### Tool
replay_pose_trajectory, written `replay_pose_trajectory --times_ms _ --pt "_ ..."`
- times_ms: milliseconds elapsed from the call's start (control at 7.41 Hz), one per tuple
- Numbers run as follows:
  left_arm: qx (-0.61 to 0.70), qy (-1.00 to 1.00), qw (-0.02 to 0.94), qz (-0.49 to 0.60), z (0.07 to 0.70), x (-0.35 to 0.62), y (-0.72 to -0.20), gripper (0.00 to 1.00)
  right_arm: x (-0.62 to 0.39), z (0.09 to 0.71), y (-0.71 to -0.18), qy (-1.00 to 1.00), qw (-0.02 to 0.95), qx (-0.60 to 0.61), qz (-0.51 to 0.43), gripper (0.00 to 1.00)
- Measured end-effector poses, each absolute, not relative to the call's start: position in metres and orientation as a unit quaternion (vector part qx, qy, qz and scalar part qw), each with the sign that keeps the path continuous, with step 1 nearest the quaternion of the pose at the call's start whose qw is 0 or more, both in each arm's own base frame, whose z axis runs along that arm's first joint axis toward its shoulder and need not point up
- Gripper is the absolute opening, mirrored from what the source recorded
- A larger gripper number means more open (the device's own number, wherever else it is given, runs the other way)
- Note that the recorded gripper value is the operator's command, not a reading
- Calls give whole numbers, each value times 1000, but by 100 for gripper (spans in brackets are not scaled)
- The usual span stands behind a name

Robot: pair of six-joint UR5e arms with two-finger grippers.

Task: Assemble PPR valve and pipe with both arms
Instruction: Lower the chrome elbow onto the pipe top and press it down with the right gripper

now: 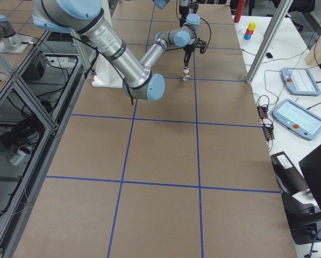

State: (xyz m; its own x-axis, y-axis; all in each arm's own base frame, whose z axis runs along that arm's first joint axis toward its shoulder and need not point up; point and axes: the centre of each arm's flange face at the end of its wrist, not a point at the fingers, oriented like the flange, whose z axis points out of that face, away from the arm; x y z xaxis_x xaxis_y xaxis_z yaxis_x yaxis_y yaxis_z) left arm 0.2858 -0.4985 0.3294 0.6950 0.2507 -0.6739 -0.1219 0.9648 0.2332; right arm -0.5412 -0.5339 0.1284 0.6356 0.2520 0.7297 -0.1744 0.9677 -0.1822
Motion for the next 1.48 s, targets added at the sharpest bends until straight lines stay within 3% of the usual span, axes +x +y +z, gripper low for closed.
replay_pose_trajectory --times_ms 1484 --pt "83 385 913 104 325 286 -496 99 -547 135 -540 -402 907 -49 118 0"
